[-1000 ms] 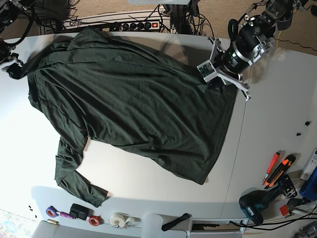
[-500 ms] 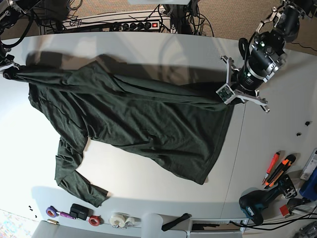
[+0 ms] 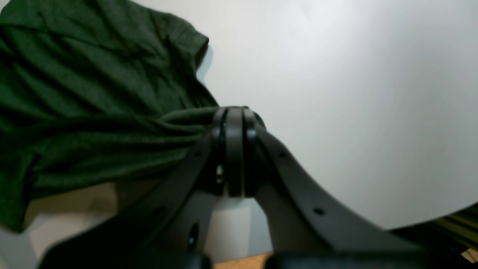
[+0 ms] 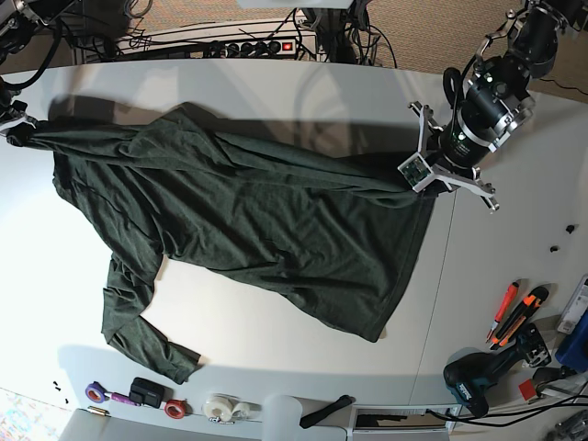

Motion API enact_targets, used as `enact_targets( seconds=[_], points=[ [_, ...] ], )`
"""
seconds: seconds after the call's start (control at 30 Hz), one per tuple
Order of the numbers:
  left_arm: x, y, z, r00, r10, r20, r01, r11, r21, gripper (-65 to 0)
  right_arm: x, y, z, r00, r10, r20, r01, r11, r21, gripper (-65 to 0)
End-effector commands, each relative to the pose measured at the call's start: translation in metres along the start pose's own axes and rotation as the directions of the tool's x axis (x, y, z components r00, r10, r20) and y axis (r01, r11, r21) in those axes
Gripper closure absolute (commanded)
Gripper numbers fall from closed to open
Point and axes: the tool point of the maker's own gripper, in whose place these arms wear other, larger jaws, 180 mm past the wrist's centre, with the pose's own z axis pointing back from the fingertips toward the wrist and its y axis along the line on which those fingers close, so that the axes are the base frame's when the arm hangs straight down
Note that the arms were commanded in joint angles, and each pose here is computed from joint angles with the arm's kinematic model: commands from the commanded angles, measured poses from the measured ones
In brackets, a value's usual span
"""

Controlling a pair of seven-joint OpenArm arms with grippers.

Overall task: Layout the t-shirt on the table in an organized manner, then fold the t-shirt properly
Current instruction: 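Stretch the shirt's shoulder line taut between both grippers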

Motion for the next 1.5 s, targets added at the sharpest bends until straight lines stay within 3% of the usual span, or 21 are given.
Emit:
enact_targets(
  seconds=[0.0, 0.33, 0.63, 0.77, 0.93, 1.13, 1.27, 1.47],
  points=[
    [0.008, 0.008, 0.006, 1.0, -0.017, 0.024, 0.016, 0.999, 0.027, 0.0, 0.02, -0.004, 0.009, 0.998, 0.046, 0.049, -0.046, 0.999, -0.002, 0.0],
    [-0.011, -0.029, 0.024, 0.999, -0.029, -0.041, 0.026, 0.997, -0.068, 0.0, -0.001, -0.026, 0.038, 0.999, -0.011, 0.044, 0.011, 1.0, -0.017, 0.0],
    [-0.043, -0.041, 0.061, 0.991, 0.011, -0.135, -0.03, 0.989, -0.144, 0.0, 0.0, -0.02, 0.049, 0.999, -0.028, 0.025, 0.026, 0.998, 0.051, 0.0],
    [-0.03, -0.028, 0.065, 0.997, 0.059, -0.044, -0.066, 0.984, -0.163, 0.0, 0.027, -0.016, 0.052, 0.994, -0.014, 0.108, 0.005, 0.997, 0.081, 0.0],
    [0.009, -0.009, 0.059, 0.987, 0.116, 0.113, -0.096, 0.981, -0.169, 0.0, 0.028, -0.004, 0.025, 0.997, 0.06, 0.041, -0.063, 0.996, 0.059, 0.0],
    [-0.01, 0.013, 0.03, 0.977, 0.197, 0.077, -0.185, 0.972, -0.142, 0.0, 0.019, 0.029, -0.017, 0.972, 0.233, -0.041, -0.229, 0.971, 0.071, 0.0],
    [-0.02, 0.009, 0.02, 0.973, 0.224, 0.056, -0.21, 0.96, -0.187, 0.0, 0.011, 0.033, -0.03, 0.96, 0.265, -0.09, -0.263, 0.964, 0.037, 0.0],
    [-0.032, 0.01, 0.013, 0.969, 0.247, 0.025, -0.239, 0.953, -0.186, 0.0, 0.011, 0.017, -0.031, 0.953, 0.281, -0.112, -0.288, 0.956, -0.052, 0.0]
  ],
)
